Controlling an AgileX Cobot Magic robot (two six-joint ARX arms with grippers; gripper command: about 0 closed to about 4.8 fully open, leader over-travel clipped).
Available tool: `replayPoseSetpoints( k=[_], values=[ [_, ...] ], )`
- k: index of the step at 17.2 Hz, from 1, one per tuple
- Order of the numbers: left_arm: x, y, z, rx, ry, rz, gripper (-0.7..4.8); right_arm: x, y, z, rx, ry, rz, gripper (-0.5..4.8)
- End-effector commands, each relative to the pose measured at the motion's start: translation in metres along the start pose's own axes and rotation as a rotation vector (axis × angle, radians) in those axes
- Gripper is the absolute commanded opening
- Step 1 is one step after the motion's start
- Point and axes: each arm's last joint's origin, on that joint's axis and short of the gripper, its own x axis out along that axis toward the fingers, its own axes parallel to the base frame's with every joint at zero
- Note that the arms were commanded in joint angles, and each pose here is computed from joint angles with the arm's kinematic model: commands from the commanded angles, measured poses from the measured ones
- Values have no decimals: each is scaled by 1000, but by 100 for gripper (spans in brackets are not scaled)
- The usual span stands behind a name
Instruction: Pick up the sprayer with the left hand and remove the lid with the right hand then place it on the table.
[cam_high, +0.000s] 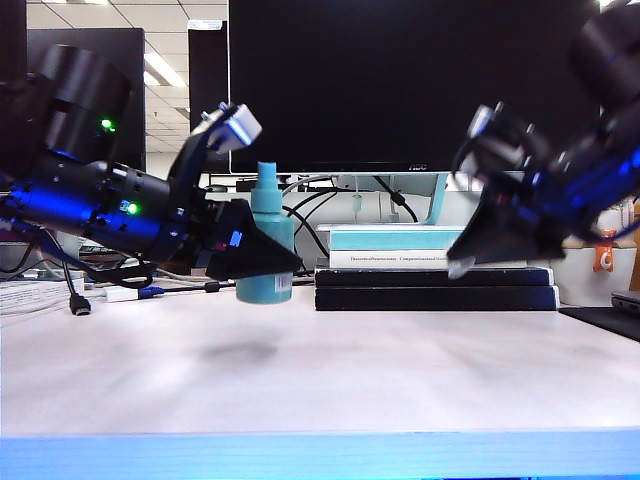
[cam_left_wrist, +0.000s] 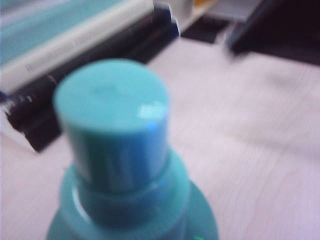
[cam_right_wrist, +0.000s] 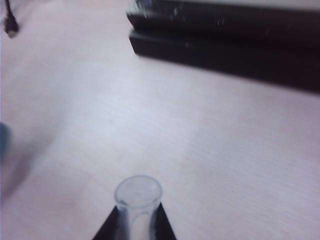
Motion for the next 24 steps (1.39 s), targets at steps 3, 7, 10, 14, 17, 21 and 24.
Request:
replayPoseSetpoints(
  k=[3,7,10,14,17,21,24],
  values=[
    [5,2,-10,-87,-12,90,16,22,-12,-17,11,45,-6,-5],
    [12,3,-26,-174,-14,112,17,27,-15,-22,10,60,-10,-5],
    [15,2,-37,-191,25,123,16,27,-15,-22,-9,61,-10,-5],
    [15,2,-38,-188,36,129,28,27,-15,-22,-13,66,-10,-5],
    [15,2,-38,-190,38,127,175,31,-17,-29,4,101,-8,114],
    [15,3,-38,-196,38,146,426,36,-20,-36,19,125,-4,240],
    [15,3,-37,-193,33,147,479,37,-20,-32,4,93,-1,369]
  ],
)
